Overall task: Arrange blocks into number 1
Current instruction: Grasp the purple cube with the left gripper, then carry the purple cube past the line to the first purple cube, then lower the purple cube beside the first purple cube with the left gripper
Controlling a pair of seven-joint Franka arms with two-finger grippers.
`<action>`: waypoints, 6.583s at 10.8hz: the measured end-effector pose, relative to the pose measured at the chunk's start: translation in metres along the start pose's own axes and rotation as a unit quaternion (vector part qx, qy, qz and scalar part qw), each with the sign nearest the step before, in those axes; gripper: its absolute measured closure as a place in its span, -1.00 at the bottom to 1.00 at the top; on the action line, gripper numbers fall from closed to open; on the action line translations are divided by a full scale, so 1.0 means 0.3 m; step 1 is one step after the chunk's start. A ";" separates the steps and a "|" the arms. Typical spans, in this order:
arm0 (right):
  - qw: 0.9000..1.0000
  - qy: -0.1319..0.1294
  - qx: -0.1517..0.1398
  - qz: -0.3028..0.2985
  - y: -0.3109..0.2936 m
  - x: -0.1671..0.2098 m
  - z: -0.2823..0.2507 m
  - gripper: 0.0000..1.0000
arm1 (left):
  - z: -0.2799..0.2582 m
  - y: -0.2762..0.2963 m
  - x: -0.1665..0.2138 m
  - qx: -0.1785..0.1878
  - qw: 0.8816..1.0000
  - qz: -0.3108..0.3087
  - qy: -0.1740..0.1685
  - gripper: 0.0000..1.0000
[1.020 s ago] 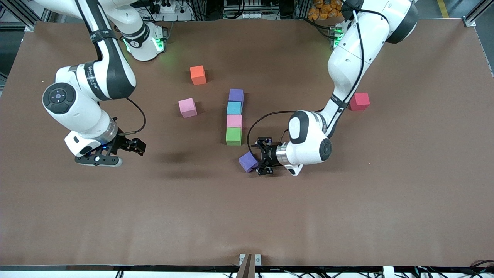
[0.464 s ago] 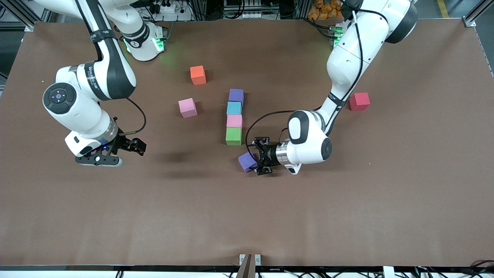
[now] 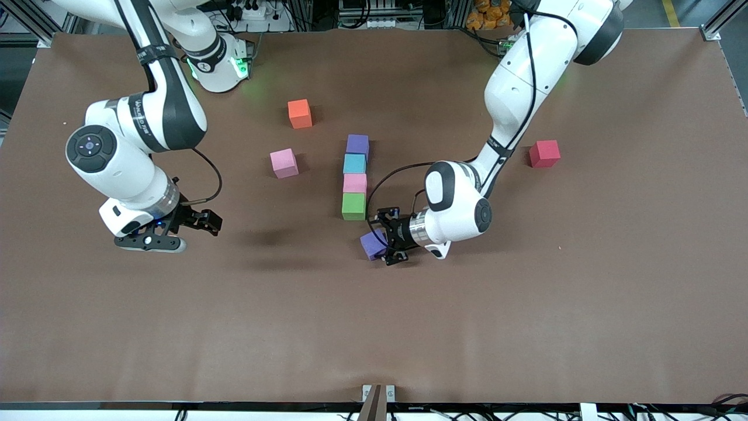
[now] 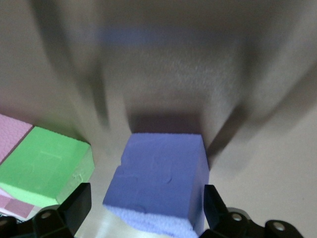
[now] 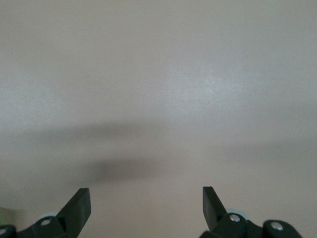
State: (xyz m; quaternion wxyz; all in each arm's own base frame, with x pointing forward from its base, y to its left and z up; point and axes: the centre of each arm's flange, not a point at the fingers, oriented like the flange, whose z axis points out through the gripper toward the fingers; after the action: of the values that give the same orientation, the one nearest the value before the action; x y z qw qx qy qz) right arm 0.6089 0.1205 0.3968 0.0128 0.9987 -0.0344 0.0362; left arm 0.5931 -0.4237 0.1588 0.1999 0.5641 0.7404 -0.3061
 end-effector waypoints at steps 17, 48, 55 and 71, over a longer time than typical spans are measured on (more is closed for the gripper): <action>1.000 -0.001 0.000 0.018 0.001 0.000 0.001 -1.00 | -0.058 0.018 -0.043 0.000 0.993 0.108 0.039 -0.16; 0.997 -0.020 -0.007 0.071 0.011 -0.012 0.017 -1.00 | -0.049 -0.933 -0.139 0.124 0.955 0.253 0.091 -0.07; 0.997 -0.020 -0.007 0.071 0.011 -0.012 0.017 -1.00 | -0.044 -0.999 -0.083 0.138 0.958 0.243 0.068 -0.07; 0.997 -0.019 -0.007 0.071 0.012 -0.012 0.017 -1.00 | 0.010 -1.125 0.135 0.101 0.959 0.260 0.041 -0.07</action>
State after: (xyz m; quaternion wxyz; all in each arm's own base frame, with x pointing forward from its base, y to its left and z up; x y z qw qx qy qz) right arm 0.6055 0.1171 0.3914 0.0167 0.9941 -0.1061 0.0178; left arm 0.2583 -0.4564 0.2076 0.1842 0.7665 0.5407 -0.2935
